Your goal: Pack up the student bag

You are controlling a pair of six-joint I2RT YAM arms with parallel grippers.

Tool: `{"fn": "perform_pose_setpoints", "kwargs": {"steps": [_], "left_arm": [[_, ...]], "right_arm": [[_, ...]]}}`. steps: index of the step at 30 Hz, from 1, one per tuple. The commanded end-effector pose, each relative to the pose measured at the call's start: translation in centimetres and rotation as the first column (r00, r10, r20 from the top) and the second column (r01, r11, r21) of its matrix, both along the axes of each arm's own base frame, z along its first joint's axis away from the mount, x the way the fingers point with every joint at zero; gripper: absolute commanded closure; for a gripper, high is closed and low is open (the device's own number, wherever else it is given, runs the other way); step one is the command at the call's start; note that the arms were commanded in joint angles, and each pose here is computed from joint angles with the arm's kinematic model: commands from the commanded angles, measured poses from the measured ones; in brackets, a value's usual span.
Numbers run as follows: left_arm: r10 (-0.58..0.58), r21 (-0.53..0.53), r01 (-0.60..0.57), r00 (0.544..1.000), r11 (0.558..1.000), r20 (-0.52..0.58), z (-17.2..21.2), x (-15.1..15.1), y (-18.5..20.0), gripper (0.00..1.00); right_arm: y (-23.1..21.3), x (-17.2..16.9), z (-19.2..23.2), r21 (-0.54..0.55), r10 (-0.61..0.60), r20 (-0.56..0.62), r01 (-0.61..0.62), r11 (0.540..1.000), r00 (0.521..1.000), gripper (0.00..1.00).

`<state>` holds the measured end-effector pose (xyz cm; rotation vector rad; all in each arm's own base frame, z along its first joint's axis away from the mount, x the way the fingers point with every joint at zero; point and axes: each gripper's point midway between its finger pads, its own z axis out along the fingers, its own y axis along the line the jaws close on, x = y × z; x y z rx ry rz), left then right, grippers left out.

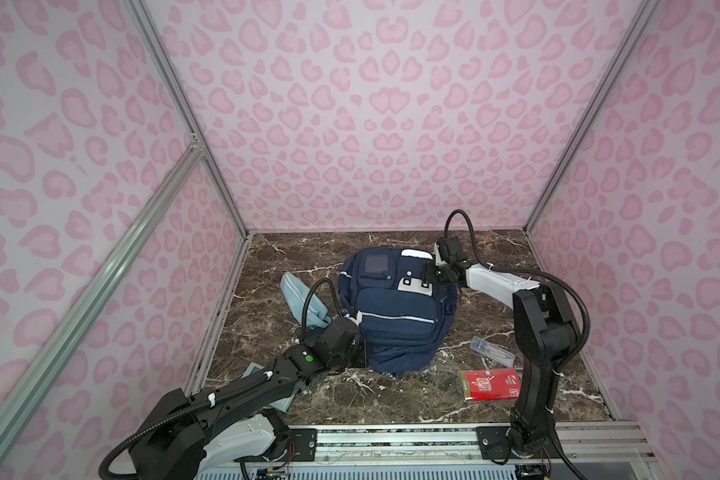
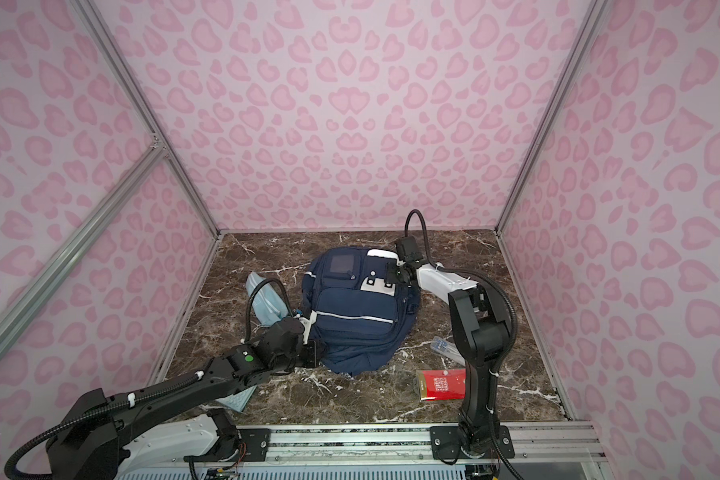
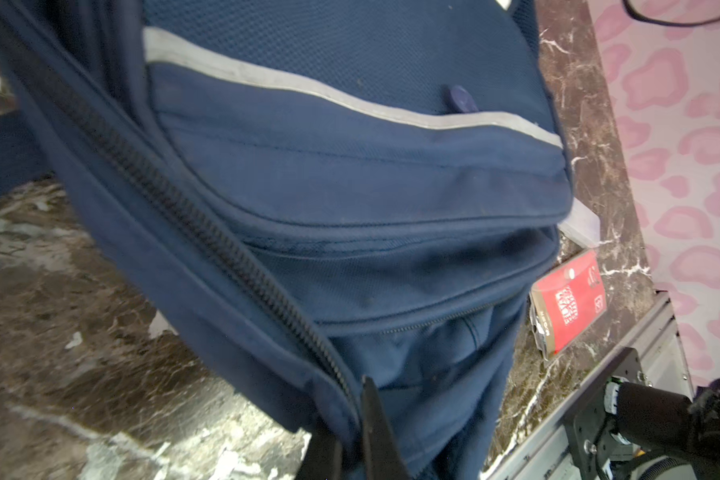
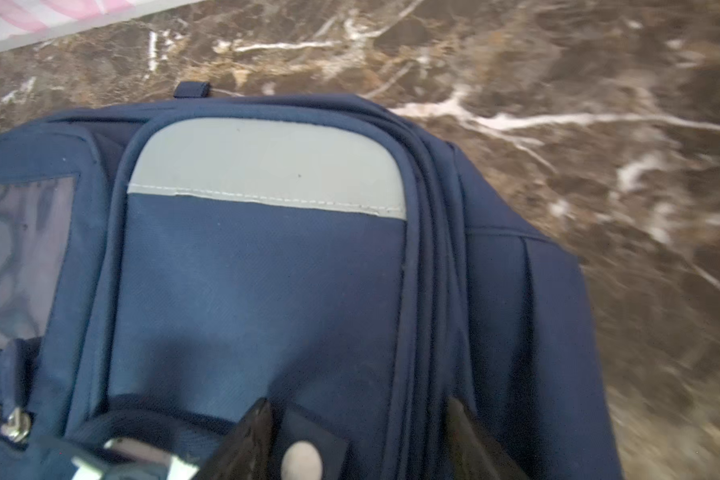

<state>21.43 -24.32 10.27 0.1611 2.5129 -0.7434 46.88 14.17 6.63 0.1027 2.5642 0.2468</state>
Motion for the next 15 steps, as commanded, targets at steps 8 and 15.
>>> {"fn": "perform_pose_setpoints", "kwargs": {"steps": [8, 15], "left_arm": [[0.116, 0.066, -0.131, 0.974, 0.989, 0.195, 5.3, 9.9, -0.5, 0.97], [0.167, 0.230, -0.218, 0.960, 0.948, 0.224, 3.6, 17.0, 0.0, 0.96]], "right_arm": [[-9.6, -8.1, -4.4, -0.102, -0.152, -0.269, 0.129, 0.986, 0.951, 0.35], [-9.1, -12.4, -3.5, -0.131, -0.149, -0.263, 0.118, 0.984, 0.953, 0.35]]}}
